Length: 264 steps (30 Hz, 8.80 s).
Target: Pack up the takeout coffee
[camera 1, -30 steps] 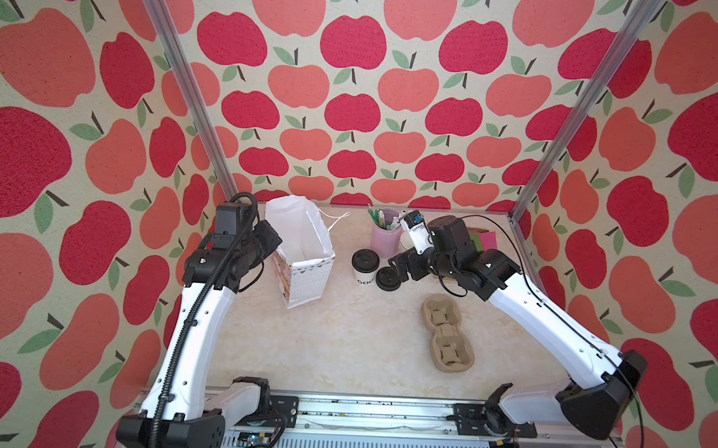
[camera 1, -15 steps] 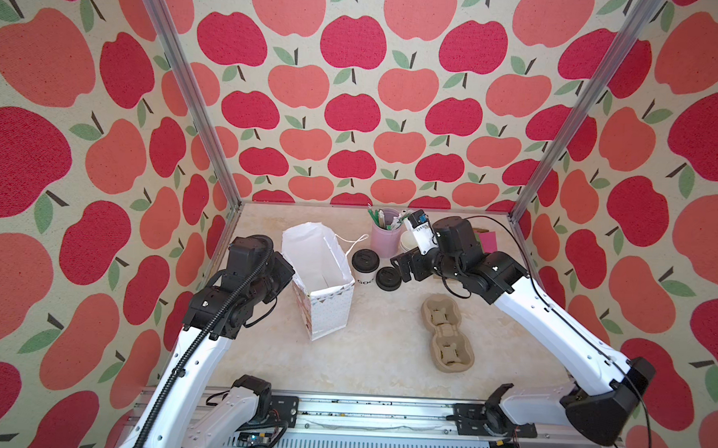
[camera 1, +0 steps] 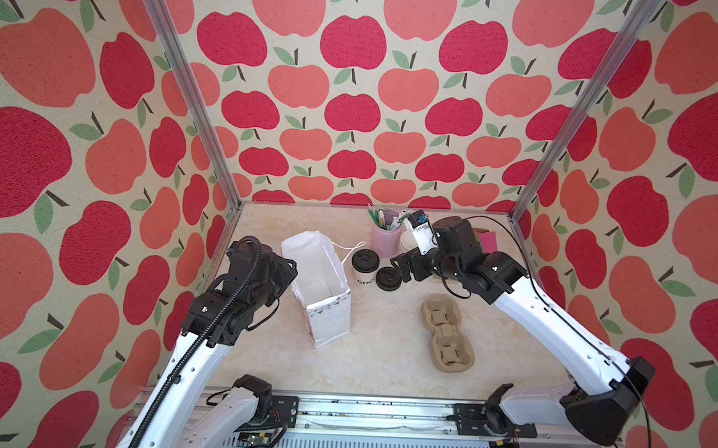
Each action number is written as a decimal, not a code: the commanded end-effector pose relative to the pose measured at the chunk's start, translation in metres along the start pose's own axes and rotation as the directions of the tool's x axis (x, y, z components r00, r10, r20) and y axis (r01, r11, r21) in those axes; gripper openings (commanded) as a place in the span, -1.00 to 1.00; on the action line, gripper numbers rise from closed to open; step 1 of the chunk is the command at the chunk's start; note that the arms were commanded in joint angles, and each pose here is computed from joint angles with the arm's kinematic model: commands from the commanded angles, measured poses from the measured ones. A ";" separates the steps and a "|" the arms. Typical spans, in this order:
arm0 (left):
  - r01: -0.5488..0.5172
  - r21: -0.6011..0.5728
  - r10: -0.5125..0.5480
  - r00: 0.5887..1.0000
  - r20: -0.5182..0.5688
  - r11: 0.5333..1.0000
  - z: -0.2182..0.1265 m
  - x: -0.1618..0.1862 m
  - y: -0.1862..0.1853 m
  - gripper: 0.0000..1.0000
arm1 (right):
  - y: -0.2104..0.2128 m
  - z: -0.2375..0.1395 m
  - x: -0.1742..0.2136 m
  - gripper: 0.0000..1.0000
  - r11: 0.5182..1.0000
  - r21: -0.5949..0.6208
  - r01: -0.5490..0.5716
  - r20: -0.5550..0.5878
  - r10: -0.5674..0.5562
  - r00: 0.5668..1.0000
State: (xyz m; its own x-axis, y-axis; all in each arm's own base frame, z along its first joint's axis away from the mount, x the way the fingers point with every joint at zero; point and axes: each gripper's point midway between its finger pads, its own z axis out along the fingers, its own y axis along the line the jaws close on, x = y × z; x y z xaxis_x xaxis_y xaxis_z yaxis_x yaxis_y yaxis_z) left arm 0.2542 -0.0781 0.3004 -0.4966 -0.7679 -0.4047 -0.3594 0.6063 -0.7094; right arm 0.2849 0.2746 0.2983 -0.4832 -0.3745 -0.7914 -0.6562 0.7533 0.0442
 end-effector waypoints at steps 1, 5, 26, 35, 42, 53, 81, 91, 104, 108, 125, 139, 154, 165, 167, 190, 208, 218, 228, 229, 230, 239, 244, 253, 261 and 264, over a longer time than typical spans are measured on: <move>-0.067 0.063 0.062 0.995 0.080 0.996 -0.024 -0.021 -0.022 -0.07 | -0.003 0.001 -0.005 0.92 1.000 0.002 -0.023 0.013 0.023 1.000; -0.270 0.097 0.257 0.958 0.128 0.958 -0.041 -0.037 -0.052 0.11 | -0.002 0.002 -0.004 0.93 1.000 0.002 -0.016 0.003 0.016 1.000; -0.808 0.253 0.846 0.501 -0.182 0.532 0.052 -0.060 -0.065 0.48 | -0.012 0.001 0.011 0.95 1.000 0.021 0.018 -0.070 -0.016 0.997; -0.810 0.226 0.822 0.453 -0.344 0.541 0.081 -0.062 -0.035 0.38 | -0.017 0.004 0.019 0.96 1.000 0.016 0.009 -0.085 -0.008 0.996; -0.806 0.231 0.816 0.447 -0.366 0.545 0.097 -0.062 -0.032 0.28 | -0.016 0.007 0.023 0.96 1.000 0.005 0.006 -0.097 -0.005 0.995; -0.817 0.223 0.800 0.398 -0.448 0.531 0.111 -0.048 -0.014 0.12 | -0.019 0.007 0.031 0.96 1.000 0.013 0.000 -0.103 0.001 0.995; -0.789 0.210 0.742 0.399 -0.538 0.577 0.107 -0.019 -0.002 -0.88 | -0.023 0.005 0.045 0.97 0.999 0.020 -0.028 -0.100 0.029 0.995; -0.617 0.275 0.643 0.517 -0.564 0.737 0.082 0.006 -0.025 -0.96 | -0.023 0.005 0.047 0.97 0.999 0.013 -0.035 -0.101 0.036 0.994; -0.519 0.221 0.524 0.560 -0.642 0.826 0.078 0.024 -0.011 -0.82 | -0.024 0.006 0.051 0.98 0.999 0.004 -0.047 -0.111 0.047 0.993; -0.561 0.212 0.552 0.549 -0.627 0.800 0.079 0.018 -0.008 -0.56 | -0.025 0.004 0.051 0.99 0.999 0.011 -0.046 -0.115 0.047 0.992; -0.737 0.156 0.653 0.455 -0.605 0.658 0.079 0.007 -0.008 -0.41 | -0.041 0.002 0.057 0.99 0.995 0.075 -0.061 -0.154 0.072 0.985; -0.761 0.176 0.702 0.447 -0.554 0.624 0.081 0.009 -0.009 -0.75 | -0.061 -0.022 0.113 0.91 0.952 0.235 -0.196 -0.274 0.259 0.926; -0.716 0.240 0.723 0.502 -0.475 0.655 0.076 0.003 -0.026 -0.46 | -0.058 -0.033 0.214 0.48 0.887 0.357 -0.294 -0.488 0.445 0.751; -0.696 0.257 0.728 0.551 -0.409 0.671 0.069 -0.006 -0.032 -0.16 | -0.055 -0.021 0.246 0.17 0.873 0.370 -0.316 -0.547 0.480 0.685; -0.696 0.257 0.729 0.553 -0.403 0.670 0.069 -0.006 -0.032 -0.11 | -0.056 -0.020 0.251 0.14 0.870 0.371 -0.325 -0.552 0.488 0.676; -0.689 0.271 0.735 0.580 -0.352 0.673 0.065 -0.008 -0.033 0.16 | -0.061 -0.001 0.269 -0.01 0.883 0.362 -0.297 -0.563 0.461 0.686; -0.690 0.270 0.736 0.580 -0.349 0.672 0.063 -0.007 -0.031 0.18 | -0.061 0.001 0.279 -0.27 0.886 0.363 -0.290 -0.571 0.457 0.682; -0.693 0.273 0.743 0.593 -0.311 0.668 0.061 -0.013 -0.038 0.18 | -0.062 -0.013 0.261 -0.35 0.892 0.349 -0.289 -0.530 0.442 0.724; -0.694 0.276 0.746 0.597 -0.296 0.665 0.061 -0.015 -0.041 0.16 | -0.062 -0.028 0.234 -0.36 0.905 0.323 -0.278 -0.496 0.412 0.764; -0.694 0.276 0.745 0.595 -0.301 0.665 0.061 -0.014 -0.040 0.16 | -0.062 -0.030 0.228 -0.36 0.907 0.318 -0.275 -0.488 0.405 0.773; -0.695 0.275 0.746 0.594 -0.301 0.664 0.061 -0.014 -0.040 0.15 | -0.063 -0.032 0.223 -0.36 0.909 0.315 -0.271 -0.483 0.400 0.779; -0.692 0.276 0.742 0.588 -0.321 0.667 0.064 -0.011 -0.035 0.13 | -0.058 -0.053 0.165 -0.35 0.938 0.237 -0.251 -0.389 0.329 0.861; -0.694 0.277 0.745 0.584 -0.323 0.664 0.063 -0.010 -0.034 0.08 | -0.050 -0.068 0.123 -0.34 0.960 0.161 -0.229 -0.328 0.271 0.905; -0.704 0.259 0.745 0.575 -0.338 0.661 0.064 -0.011 -0.028 -0.02 | -0.022 -0.085 0.045 -0.34 0.992 0.030 -0.119 -0.219 0.123 0.968; -0.706 0.248 0.740 0.569 -0.358 0.663 0.065 -0.009 -0.021 -0.12 | 0.019 -0.074 -0.017 -0.35 0.996 -0.084 0.033 -0.148 -0.045 0.988; -0.705 0.247 0.738 0.566 -0.368 0.665 0.065 -0.006 -0.018 -0.16 | 0.037 -0.067 -0.037 -0.34 0.988 -0.121 0.094 -0.123 -0.108 0.987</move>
State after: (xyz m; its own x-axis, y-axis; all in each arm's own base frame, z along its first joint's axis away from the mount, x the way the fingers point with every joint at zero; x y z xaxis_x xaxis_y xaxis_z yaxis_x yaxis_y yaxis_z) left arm 0.3224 -0.1016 0.2850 -0.8238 0.0730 -0.5622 0.3101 0.8881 -0.3391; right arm 0.2444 0.2646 0.3598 -0.5425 -0.4640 -0.7002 -0.7044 0.7054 0.0783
